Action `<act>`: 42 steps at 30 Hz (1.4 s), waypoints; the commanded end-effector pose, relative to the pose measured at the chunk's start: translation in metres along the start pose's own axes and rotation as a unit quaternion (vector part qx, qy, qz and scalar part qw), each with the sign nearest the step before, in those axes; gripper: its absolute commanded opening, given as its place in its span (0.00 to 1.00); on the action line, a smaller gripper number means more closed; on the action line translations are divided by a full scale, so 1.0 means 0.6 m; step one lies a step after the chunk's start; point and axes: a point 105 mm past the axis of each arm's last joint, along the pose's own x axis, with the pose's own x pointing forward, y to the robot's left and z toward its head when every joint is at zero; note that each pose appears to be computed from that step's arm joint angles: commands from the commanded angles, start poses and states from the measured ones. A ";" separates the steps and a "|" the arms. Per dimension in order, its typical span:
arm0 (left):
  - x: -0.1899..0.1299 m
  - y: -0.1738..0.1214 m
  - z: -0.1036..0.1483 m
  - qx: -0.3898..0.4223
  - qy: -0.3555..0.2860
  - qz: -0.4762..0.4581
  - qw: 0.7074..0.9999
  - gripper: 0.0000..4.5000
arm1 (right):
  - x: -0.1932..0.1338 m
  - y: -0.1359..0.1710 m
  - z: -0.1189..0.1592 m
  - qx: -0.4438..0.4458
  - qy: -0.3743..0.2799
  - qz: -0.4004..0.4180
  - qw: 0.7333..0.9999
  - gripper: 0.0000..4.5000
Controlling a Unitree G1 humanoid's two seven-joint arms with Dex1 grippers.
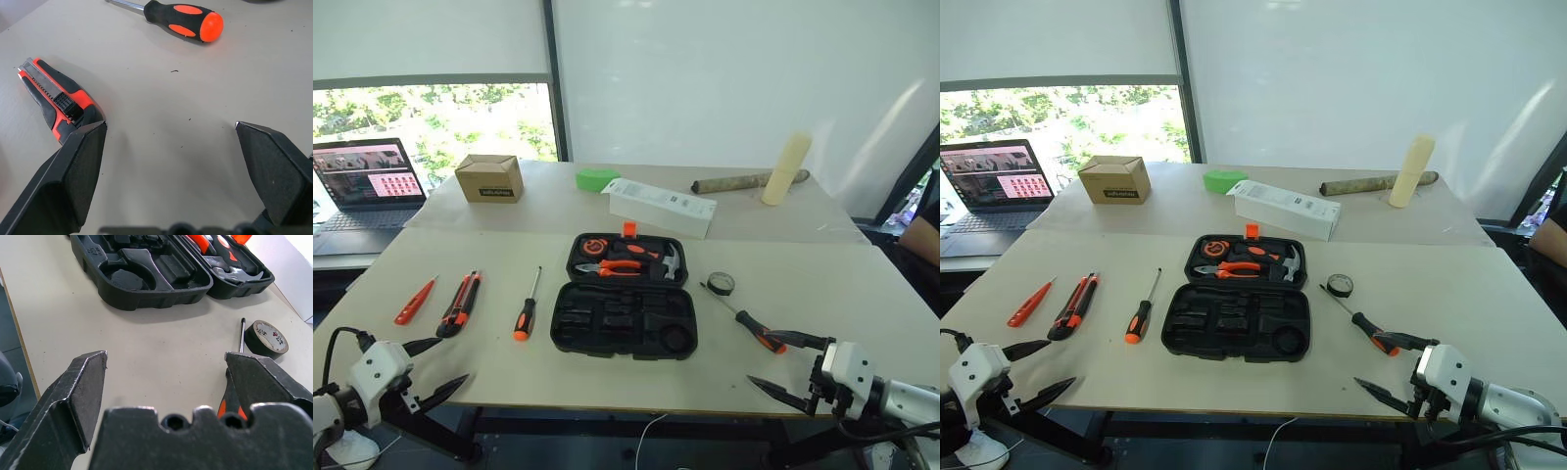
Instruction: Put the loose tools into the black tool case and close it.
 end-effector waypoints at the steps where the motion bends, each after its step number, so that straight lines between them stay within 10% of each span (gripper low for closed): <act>1: -0.010 0.016 0.022 -0.031 -0.030 0.029 0.999 1.00 | 0.011 -0.008 0.031 -0.013 -0.039 -0.008 0.999 0.99; 4: -0.053 0.032 0.013 -0.123 -0.049 0.111 0.985 1.00 | 0.048 0.007 0.109 0.009 -0.170 0.006 0.985 0.99; 11: -0.134 0.023 -0.061 -0.254 0.002 0.246 0.935 1.00 | 0.083 0.027 0.172 0.033 -0.255 0.021 0.966 0.99; 22: 0.052 0.036 0.119 -0.348 0.002 0.088 0.933 1.00 | 0.071 0.022 0.159 0.008 -0.236 0.024 0.971 0.99; 32: 0.186 0.003 0.112 -0.328 0.130 0.069 0.933 1.00 | 0.072 0.022 0.163 0.004 -0.232 0.020 0.973 0.99; 42: 0.201 0.001 0.106 -0.327 0.135 0.057 0.934 0.26 | 0.056 0.011 0.159 -0.002 -0.218 -0.014 0.976 1.00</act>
